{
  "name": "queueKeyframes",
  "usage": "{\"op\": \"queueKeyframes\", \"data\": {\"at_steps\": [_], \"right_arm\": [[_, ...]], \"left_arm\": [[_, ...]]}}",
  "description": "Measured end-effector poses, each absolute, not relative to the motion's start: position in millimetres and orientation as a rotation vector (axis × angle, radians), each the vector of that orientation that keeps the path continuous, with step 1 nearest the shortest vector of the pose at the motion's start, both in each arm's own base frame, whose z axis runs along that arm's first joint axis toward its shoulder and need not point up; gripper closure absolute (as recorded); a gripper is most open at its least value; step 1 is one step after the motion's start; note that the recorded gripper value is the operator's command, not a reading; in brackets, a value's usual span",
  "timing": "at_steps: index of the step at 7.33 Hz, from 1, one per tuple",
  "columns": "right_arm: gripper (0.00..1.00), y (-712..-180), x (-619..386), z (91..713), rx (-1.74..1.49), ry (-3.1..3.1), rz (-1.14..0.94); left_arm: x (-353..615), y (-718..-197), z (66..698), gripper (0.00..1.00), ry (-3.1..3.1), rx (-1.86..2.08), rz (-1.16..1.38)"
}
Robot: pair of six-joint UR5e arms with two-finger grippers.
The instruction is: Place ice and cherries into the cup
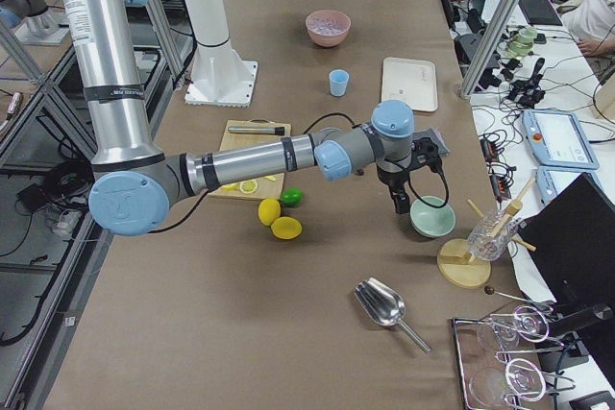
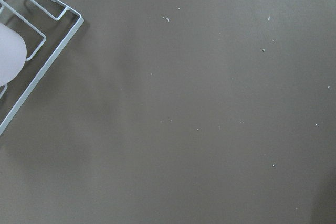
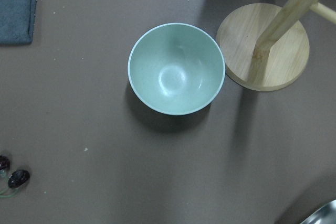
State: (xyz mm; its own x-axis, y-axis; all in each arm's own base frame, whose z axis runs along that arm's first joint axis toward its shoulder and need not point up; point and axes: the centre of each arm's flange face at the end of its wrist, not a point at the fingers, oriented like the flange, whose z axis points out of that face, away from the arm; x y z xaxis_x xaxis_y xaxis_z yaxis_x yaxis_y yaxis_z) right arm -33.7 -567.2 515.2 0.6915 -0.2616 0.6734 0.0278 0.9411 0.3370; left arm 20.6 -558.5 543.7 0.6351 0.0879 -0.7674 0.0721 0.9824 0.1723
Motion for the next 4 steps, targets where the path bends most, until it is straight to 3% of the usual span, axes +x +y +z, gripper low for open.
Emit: {"op": "queueKeyframes", "data": {"at_steps": [4], "right_arm": [[0.01,-550.3,-24.5,512.9,0.321,-0.815,-0.159]], "left_arm": [[-3.5,-555.9,530.4,0.02,0.805,0.235,-0.036]]}}
